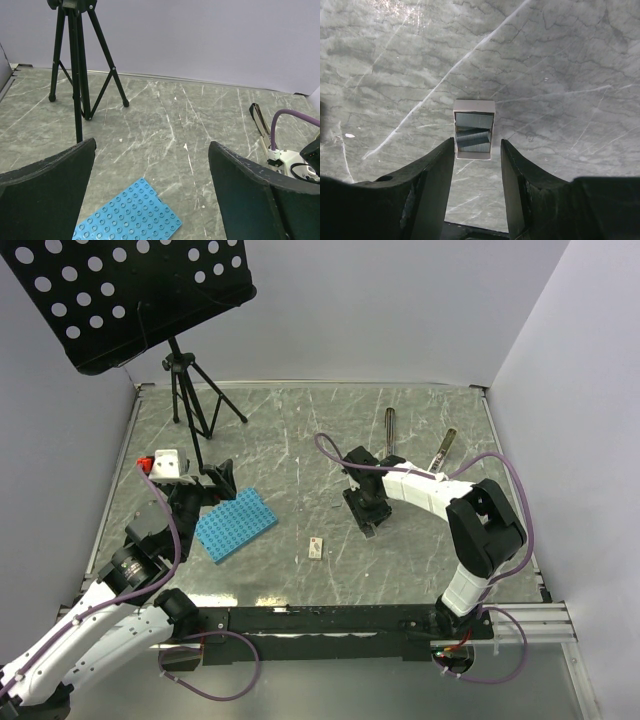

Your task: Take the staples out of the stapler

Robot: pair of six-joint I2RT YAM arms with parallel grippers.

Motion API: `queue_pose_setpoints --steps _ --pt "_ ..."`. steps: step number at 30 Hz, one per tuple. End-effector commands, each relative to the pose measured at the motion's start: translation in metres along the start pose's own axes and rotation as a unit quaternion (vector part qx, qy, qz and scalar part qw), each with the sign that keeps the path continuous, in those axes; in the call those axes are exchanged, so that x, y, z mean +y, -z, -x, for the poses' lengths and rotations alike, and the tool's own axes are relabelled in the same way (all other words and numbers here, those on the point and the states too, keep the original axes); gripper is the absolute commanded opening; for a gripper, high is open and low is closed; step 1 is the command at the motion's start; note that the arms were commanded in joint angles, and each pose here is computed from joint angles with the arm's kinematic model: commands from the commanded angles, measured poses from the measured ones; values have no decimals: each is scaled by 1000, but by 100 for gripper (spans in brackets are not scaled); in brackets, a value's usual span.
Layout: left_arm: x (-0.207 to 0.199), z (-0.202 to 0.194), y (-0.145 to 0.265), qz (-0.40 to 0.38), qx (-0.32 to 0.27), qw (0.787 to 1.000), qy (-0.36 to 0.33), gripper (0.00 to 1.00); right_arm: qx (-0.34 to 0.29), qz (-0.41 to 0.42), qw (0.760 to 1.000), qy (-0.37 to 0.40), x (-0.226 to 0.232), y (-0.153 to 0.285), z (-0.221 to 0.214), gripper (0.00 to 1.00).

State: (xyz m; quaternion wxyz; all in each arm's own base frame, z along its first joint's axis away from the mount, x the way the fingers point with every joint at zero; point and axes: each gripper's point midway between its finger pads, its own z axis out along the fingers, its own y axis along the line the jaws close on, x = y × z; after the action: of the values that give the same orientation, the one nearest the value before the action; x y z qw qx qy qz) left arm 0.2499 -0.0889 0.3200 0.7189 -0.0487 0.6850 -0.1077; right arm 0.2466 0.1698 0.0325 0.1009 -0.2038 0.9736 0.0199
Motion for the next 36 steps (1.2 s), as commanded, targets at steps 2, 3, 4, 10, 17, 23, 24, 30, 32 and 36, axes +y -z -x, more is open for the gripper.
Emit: queue_pose_setpoints --steps 2,3,4,10,17,23,24,30,32,36 --pt "3 9 -1 8 -16 1000 4 99 -5 -11 1000 -7 -7 -1 3 50" --pt "3 10 -1 8 -17 1000 5 99 -3 -14 1000 -9 -8 -1 2 50" --pt "3 10 0 8 -16 1000 5 99 -6 -16 1000 -9 -9 0 3 50" --pt "1 8 -2 7 -14 1000 3 99 -15 -17 1000 -17 -12 2 7 49" --pt "2 8 -1 8 -15 1000 4 99 -9 -12 1000 -16 -11 -1 5 49" --pt "1 7 -2 7 -13 1000 2 99 -36 -8 999 -29 -9 19 21 50" --pt "1 8 -3 6 -14 1000 3 99 -46 -12 998 -34 -9 28 28 50" --pt "4 11 -1 10 -19 1000 7 99 -97 -18 989 -110 -2 48 62 55" --pt "4 12 0 10 -22 1000 10 99 -110 -16 986 -127 7 52 73 58" --pt "3 14 2 4 -24 1000 13 99 -137 -24 981 -135 23 55 96 63"
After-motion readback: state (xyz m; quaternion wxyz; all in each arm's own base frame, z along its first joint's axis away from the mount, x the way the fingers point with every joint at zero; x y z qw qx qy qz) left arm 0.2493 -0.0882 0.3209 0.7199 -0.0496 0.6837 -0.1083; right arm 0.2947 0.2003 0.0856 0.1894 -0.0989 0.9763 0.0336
